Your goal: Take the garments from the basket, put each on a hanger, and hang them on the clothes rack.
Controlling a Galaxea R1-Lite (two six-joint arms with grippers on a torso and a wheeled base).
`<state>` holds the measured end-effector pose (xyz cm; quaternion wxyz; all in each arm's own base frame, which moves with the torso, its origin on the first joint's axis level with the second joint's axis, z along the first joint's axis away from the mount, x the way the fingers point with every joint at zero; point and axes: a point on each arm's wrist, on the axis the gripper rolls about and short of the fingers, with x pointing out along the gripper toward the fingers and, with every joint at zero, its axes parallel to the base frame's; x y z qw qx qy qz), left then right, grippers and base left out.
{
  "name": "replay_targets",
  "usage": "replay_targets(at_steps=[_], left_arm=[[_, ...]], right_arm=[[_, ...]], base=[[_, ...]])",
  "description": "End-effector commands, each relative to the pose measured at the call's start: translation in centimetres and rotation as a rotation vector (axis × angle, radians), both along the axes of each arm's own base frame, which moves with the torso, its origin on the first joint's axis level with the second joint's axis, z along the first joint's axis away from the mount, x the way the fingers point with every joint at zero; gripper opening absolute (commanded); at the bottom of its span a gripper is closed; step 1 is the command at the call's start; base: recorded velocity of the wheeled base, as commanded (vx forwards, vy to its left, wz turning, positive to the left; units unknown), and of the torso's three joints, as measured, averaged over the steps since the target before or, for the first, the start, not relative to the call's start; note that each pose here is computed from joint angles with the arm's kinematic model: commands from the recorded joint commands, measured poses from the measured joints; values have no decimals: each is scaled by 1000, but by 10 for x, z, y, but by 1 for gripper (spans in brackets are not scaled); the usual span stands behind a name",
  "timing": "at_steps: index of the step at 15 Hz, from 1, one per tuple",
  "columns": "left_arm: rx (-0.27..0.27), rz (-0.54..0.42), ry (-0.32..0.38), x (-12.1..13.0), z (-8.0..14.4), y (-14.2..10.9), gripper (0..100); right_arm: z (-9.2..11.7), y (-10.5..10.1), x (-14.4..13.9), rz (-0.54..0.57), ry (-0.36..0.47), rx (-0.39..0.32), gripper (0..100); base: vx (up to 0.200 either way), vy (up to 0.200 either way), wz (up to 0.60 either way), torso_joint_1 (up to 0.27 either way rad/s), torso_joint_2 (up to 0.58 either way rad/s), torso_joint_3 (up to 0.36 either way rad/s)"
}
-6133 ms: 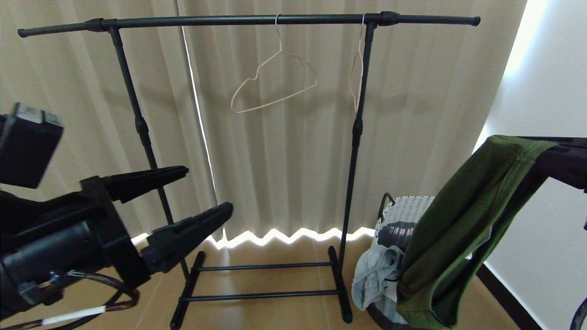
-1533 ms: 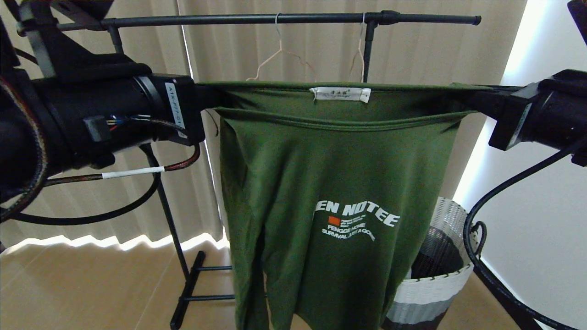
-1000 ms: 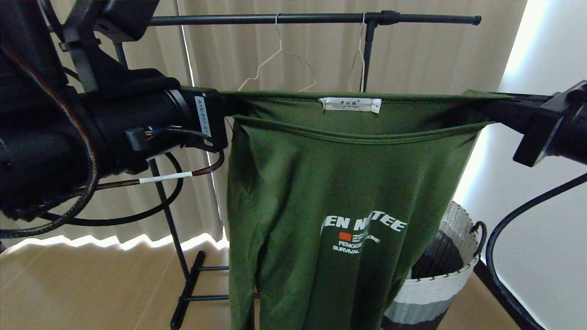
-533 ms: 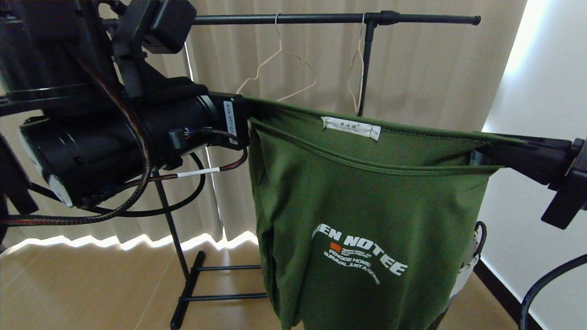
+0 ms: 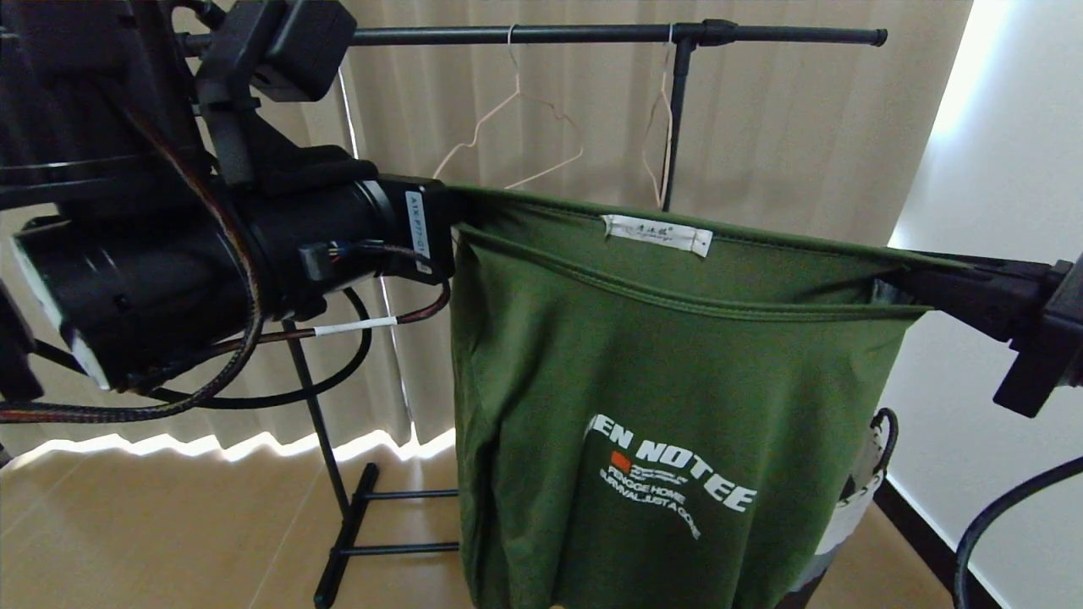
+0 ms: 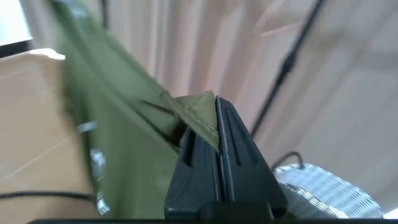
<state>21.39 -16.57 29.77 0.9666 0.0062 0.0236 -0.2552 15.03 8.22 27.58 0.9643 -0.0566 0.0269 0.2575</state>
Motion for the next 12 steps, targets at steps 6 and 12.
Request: replay_targets(at_steps=[6,12], left_arm=[[22,-230,54,-58,7,36,0],[30,-291,72,-67,-2,38,0]], right_arm=[[-2,14,77,-95,-55,87,0],[12,19,90,-93,-98,108,0]], base=[[0,0,0,0,0,0],[0,0,0,0,0,0]])
